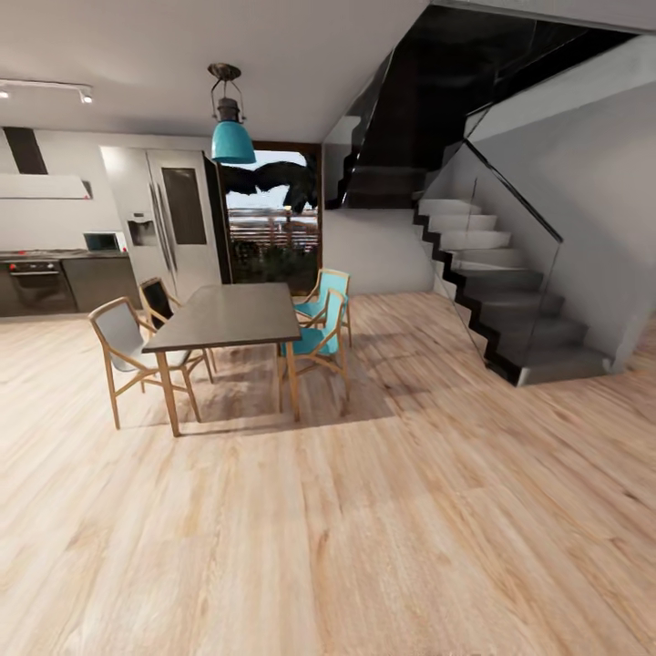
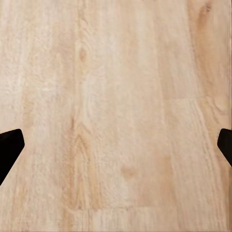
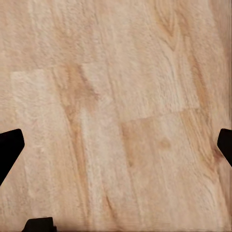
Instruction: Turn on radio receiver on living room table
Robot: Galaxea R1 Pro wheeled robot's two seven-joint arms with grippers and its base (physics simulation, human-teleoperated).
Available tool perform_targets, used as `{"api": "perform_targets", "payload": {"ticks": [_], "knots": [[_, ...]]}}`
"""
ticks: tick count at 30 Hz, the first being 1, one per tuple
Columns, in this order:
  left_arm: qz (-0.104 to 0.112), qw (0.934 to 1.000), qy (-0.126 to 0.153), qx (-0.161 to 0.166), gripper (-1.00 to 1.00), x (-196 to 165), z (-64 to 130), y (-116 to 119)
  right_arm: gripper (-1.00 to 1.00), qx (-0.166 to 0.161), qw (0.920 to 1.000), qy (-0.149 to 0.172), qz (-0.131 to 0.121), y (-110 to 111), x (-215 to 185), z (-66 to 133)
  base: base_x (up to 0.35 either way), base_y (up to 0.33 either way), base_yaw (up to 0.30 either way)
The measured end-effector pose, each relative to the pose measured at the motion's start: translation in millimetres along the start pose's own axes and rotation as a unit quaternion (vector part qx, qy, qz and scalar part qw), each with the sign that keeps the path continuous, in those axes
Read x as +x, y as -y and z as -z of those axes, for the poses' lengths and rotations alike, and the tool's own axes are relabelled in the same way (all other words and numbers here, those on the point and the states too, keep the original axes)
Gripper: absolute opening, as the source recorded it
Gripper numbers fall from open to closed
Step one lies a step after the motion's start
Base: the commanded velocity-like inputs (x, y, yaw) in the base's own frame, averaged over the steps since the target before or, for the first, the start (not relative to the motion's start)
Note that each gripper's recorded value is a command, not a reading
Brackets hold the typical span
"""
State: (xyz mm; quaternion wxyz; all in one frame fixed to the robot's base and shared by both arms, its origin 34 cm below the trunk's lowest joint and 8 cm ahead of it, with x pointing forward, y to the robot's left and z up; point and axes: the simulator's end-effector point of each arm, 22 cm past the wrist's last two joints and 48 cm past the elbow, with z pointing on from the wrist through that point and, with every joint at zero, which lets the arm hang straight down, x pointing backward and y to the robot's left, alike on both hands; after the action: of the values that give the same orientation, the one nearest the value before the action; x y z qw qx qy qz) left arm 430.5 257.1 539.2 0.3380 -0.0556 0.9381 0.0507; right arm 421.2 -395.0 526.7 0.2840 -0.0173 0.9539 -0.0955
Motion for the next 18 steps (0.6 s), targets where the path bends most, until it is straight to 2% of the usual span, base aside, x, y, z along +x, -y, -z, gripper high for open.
{"api": "perform_targets", "payload": {"ticks": [18], "knots": [[-0.001,1.0,0.001,0.0,1.0,-0.6,-0.1,-0.8,1.0,0.0,1.0,0.0,0.0,0.0,0.2,0.0,0.0,0.0,-0.271]]}}
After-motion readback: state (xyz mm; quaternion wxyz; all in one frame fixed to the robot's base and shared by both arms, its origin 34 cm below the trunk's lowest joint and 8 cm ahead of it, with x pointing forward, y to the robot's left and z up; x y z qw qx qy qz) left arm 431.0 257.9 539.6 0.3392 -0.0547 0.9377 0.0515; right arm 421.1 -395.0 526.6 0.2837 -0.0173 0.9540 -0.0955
